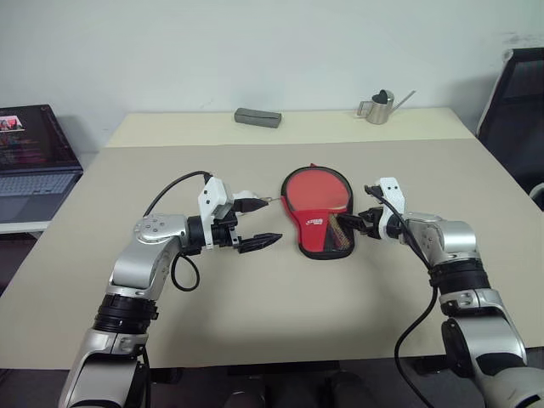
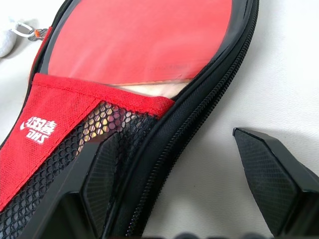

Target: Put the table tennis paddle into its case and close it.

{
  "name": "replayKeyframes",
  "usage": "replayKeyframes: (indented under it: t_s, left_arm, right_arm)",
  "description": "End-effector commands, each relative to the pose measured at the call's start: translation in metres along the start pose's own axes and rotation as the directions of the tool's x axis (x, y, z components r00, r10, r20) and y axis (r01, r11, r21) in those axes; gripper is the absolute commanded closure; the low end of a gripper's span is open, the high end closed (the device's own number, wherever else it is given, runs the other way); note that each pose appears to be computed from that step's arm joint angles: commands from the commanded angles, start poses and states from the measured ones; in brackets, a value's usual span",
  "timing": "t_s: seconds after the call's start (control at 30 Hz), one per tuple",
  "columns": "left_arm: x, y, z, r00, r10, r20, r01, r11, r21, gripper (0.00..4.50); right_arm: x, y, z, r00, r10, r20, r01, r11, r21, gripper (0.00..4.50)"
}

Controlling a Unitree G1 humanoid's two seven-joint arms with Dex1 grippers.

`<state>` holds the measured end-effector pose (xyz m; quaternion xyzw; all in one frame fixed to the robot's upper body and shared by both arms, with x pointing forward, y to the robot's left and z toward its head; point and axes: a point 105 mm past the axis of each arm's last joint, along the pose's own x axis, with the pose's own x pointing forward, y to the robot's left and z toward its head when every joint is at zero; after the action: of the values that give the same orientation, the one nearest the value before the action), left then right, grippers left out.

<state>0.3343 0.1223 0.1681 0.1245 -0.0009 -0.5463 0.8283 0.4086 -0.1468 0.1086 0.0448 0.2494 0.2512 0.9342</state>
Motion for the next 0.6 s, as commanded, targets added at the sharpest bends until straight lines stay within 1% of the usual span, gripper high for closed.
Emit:
replayKeyframes:
  t_s: [0.03, 0.2, 0.23, 0.3, 0.33, 0.5, 0.6]
  left_arm:
    - [-0.002, 0.002, 0.014, 1.0, 0.006, 0.029, -0.008, 0.998, 0.054, 0.0]
    - [-0.002, 0.002, 0.013, 1.0, 0.009, 0.026, -0.01, 0.998, 0.055, 0.0]
    - [-0.003, 0.002, 0.013, 1.0, 0.009, 0.025, -0.01, 0.998, 0.055, 0.0]
    - [-0.003, 0.002, 0.012, 1.0, 0.01, 0.021, -0.011, 0.998, 0.055, 0.0]
    - [-0.004, 0.001, 0.011, 1.0, 0.01, 0.019, -0.011, 0.998, 0.055, 0.0]
    - [-0.005, 0.001, 0.01, 1.0, 0.015, 0.016, -0.016, 0.998, 0.053, 0.0]
    - [-0.006, 0.001, 0.009, 1.0, 0.017, 0.013, -0.017, 0.998, 0.053, 0.0]
  right_arm:
    - [0.009, 0.018, -0.001, 0.998, 0.057, -0.02, -0.057, 0.998, -0.014, 0.59]
    - [0.014, 0.021, -0.006, 0.997, 0.053, -0.05, -0.054, 0.998, -0.03, 0.59]
    - [0.014, 0.021, -0.007, 0.997, 0.051, -0.058, -0.053, 0.998, -0.037, 0.76]
    - [0.015, 0.023, -0.008, 0.996, 0.052, -0.066, -0.055, 0.998, -0.044, 1.2]
    - [0.015, 0.025, -0.008, 0.996, 0.055, -0.068, -0.059, 0.997, -0.046, 1.5]
    - [0.017, 0.03, -0.008, 0.996, 0.058, -0.072, -0.063, 0.996, -0.057, 3.23]
    - [0.017, 0.029, -0.006, 0.997, 0.049, -0.064, -0.052, 0.997, -0.055, 4.15]
